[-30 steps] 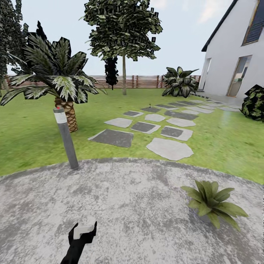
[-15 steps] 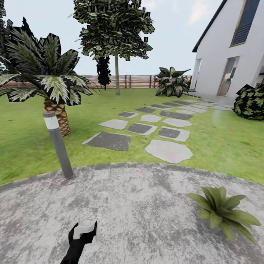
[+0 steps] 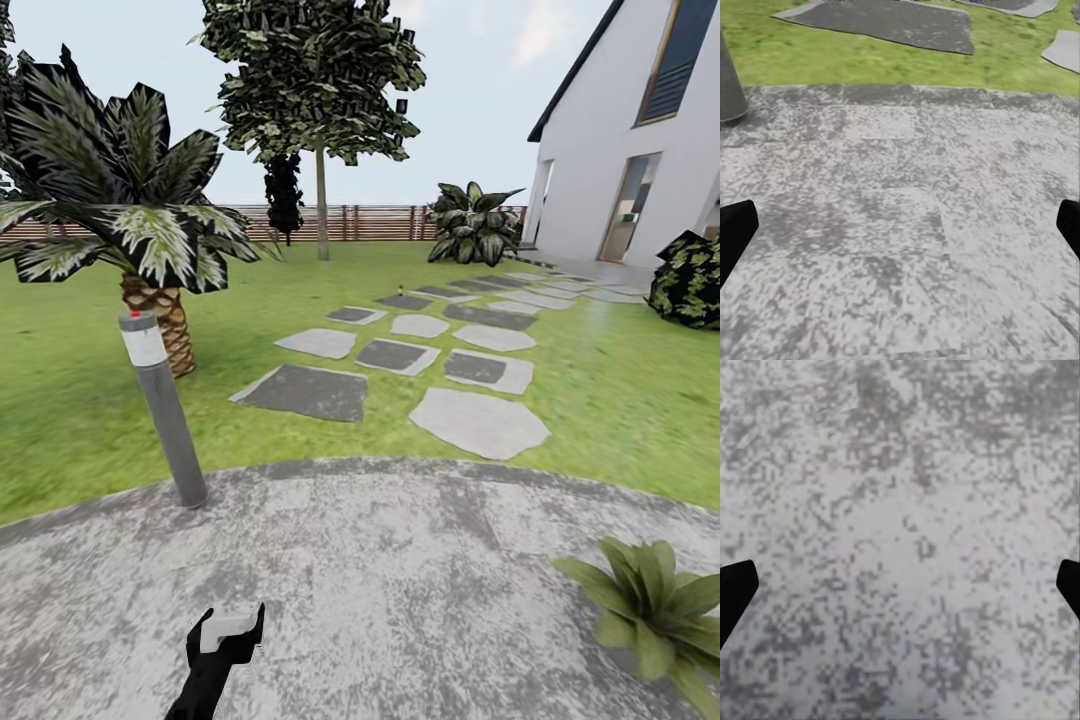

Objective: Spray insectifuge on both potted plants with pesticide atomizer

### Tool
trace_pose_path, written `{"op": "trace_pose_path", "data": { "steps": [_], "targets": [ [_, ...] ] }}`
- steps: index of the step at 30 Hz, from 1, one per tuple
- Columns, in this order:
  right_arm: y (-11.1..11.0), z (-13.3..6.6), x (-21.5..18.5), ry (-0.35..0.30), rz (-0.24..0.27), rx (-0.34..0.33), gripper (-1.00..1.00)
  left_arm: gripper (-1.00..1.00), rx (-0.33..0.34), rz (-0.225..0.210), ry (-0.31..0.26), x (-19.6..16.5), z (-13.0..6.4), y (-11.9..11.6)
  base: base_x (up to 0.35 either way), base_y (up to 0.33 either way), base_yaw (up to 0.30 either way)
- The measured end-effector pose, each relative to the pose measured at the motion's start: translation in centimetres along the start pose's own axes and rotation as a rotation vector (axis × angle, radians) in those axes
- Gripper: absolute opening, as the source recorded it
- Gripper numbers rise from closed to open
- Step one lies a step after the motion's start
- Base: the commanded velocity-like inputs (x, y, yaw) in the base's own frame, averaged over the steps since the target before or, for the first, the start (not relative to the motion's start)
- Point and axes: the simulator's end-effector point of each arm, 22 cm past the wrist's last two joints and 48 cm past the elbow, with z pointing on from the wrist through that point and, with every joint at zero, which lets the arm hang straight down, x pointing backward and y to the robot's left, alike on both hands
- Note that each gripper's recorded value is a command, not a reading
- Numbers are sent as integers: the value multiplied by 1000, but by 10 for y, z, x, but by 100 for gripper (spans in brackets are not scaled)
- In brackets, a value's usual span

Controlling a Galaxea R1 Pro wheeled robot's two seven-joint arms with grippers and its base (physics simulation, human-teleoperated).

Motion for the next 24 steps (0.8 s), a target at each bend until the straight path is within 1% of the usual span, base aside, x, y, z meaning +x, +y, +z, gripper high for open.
{"op": "trace_pose_path", "data": {
  "steps": [9, 12, 13, 14, 15, 16, 17, 19, 20, 21, 24],
  "targets": [
    [-2, 0, 3, 5, 0, 3, 100, 100, -3, 1, 0, 0, 0, 2, 282, 221, 0],
    [-2, 0, -1, -2, -1, 2, 100, 100, -4, 5, -3, -2, 0, 2, 287, 202, 0],
    [-2, 0, -9, -18, -2, 1, 100, 100, -4, 6, -13, -6, 2, 2, 301, 182, 0],
    [-1, 0, -24, -49, -2, 1, 100, 100, -2, 6, -37, -18, 4, 2, 308, 168, 0],
    [-1, -2, -51, -106, -3, 0, 100, 100, 4, 9, -90, -44, 9, -1, 312, 161, 0],
    [-1, -5, -69, -143, -3, 0, 100, 100, 8, 11, -123, -62, 12, -3, 313, 158, 0],
    [-1, -6, -77, -158, -3, 0, 100, 100, 11, 12, -137, -70, 13, -4, 316, 147, 0],
    [-3, -9, -95, -196, 2, 3, 100, 100, 21, 22, -192, -103, 15, -10, 321, 114, 0],
    [-5, -10, -99, -203, 5, 6, 100, 100, 24, 23, -212, -114, 15, -11, 325, 95, 0],
    [-7, -11, -101, -209, 9, 9, 100, 100, 26, 25, -225, -121, 15, -12, 327, 91, 0],
    [-15, -13, -111, -229, 18, 22, 100, 100, 29, 26, -239, -129, 15, -13, 332, 83, 0]
  ]
}}
